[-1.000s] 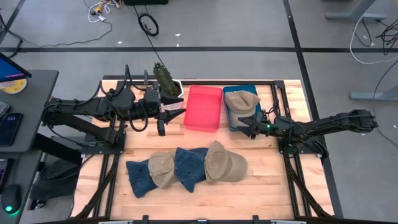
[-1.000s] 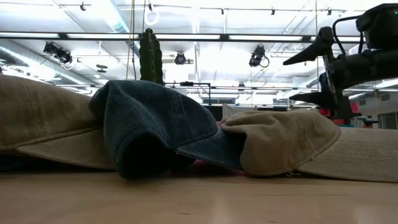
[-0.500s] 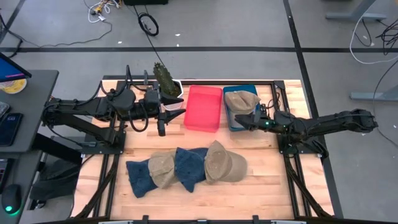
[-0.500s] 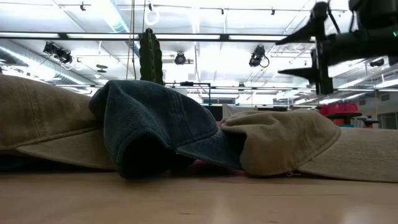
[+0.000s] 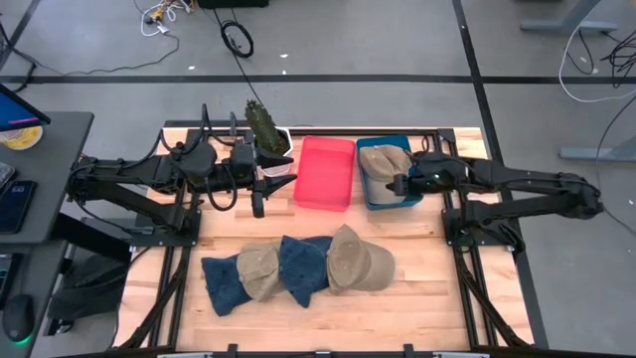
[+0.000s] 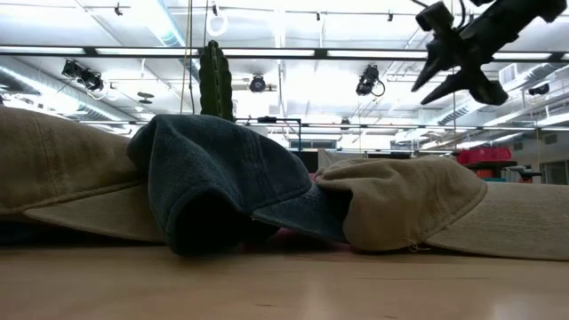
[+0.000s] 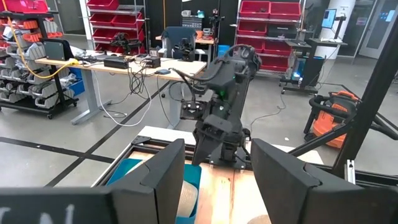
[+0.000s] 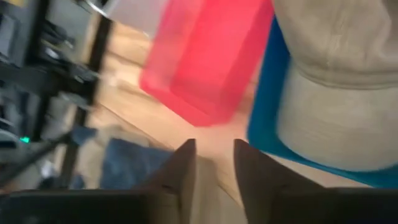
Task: Pick & Place hat
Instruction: Put the middle brown cap into the blue bin
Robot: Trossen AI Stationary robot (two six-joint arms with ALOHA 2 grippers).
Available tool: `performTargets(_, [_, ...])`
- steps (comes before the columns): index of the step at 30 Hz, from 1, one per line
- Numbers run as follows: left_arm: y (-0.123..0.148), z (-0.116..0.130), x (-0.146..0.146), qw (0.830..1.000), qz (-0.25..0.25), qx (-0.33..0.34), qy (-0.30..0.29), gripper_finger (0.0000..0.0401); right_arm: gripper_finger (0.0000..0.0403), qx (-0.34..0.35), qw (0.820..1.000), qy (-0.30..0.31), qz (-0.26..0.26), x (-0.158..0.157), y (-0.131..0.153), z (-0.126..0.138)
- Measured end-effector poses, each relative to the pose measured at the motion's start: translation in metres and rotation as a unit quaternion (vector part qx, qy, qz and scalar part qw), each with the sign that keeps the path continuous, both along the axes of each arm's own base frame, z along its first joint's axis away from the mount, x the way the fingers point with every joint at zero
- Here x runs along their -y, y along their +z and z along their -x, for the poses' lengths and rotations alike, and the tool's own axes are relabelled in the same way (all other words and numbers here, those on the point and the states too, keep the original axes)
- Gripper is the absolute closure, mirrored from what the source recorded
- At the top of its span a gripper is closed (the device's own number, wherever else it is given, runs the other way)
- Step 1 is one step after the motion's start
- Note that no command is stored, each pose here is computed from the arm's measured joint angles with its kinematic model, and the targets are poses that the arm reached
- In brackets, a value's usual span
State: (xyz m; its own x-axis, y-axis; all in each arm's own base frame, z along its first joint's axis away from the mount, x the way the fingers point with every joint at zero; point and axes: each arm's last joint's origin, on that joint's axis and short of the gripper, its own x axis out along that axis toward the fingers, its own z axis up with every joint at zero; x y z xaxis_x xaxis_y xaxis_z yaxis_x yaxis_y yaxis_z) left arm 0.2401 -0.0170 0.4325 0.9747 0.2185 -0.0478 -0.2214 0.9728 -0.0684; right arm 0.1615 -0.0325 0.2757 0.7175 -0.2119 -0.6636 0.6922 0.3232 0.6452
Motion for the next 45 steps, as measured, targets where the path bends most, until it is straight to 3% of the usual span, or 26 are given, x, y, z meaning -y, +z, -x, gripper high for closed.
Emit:
performTargets(6, [0.000,0.000,0.000,1.000,0.000,0.000,0.000,0.0213,0.0393,-0.064,0.998,0.025,-0.003,0.017,-0.012,-0.020])
performTargets(12, [0.000,0.000,0.000,1.000,0.004,0.001,0.000,0.0213,0.0398,-0.151,0.985,0.054,-0.058,0.028,-0.038,-0.030])
performTargets(33, [0.000,0.000,0.000,1.000,0.004,-0.001,0.000,0.0213,0.0402,-0.281,0.953,0.083,-0.076,0.040,-0.078,-0.041])
performTargets(45, [0.000,0.000,0.000,1.000,0.004,-0.001,0.000,0.0213,0.0403,-0.339,0.938,0.047,0.046,0.049,-0.084,-0.045])
